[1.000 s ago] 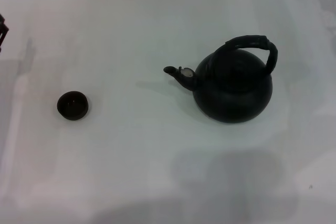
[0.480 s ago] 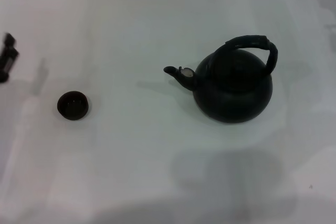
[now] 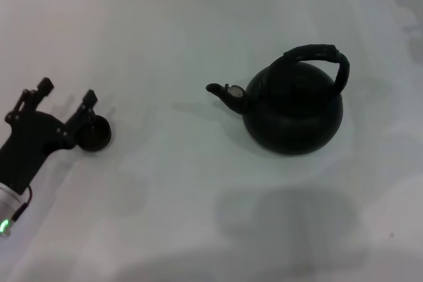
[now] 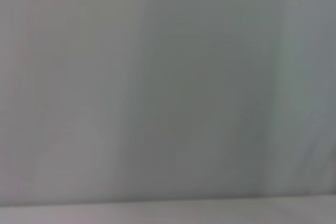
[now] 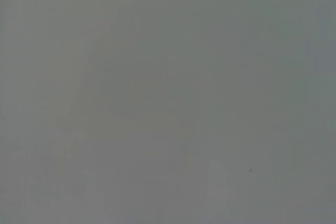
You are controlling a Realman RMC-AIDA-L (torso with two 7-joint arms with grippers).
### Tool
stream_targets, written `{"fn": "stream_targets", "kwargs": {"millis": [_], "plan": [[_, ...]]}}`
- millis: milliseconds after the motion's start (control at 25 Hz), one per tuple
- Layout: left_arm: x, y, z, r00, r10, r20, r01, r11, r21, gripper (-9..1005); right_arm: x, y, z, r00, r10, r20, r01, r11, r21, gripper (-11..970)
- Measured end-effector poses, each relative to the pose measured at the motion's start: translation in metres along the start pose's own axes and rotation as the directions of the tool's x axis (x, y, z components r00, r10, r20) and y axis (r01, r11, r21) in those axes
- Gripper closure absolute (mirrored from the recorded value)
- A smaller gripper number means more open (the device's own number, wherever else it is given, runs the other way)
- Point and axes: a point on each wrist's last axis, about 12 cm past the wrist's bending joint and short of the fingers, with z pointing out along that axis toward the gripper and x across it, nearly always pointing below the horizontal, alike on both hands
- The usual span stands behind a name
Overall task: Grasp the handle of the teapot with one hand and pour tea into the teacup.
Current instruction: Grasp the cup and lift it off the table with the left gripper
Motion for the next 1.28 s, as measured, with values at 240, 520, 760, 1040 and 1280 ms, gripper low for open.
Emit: {"fn": "stream_targets", "kwargs": {"millis": [240,520,760,1040,1280], "plan": [[0.006,-0.004,-0.011,1.0,-0.007,-0.025,0.007,1.0,0.006,136,0.0,0.001,0.001,1.0,-0.002,0.0,0.002,1.0,-0.003,130],[0.01,-0.008,-0.015,0.998,0.018,-0.065,-0.014,0.998,0.063,137,0.001,0.001,0.0,1.0,-0.003,-0.009,0.003,1.0,0.0,130],[0.012,-0.009,-0.014,0.996,0.044,-0.079,-0.038,0.997,0.071,136,0.001,0.001,0.001,1.0,-0.003,-0.01,0.003,1.0,0.001,131],[0.012,-0.007,-0.014,0.995,0.049,-0.086,-0.043,0.997,0.066,142,0.001,0.0,0.001,1.0,-0.001,-0.009,0.001,1.0,0.003,131],[0.014,-0.004,-0.014,0.993,0.059,-0.105,-0.053,0.996,0.065,158,0.0,0.001,0.001,1.0,-0.001,-0.008,0.001,1.0,0.002,131]]}}
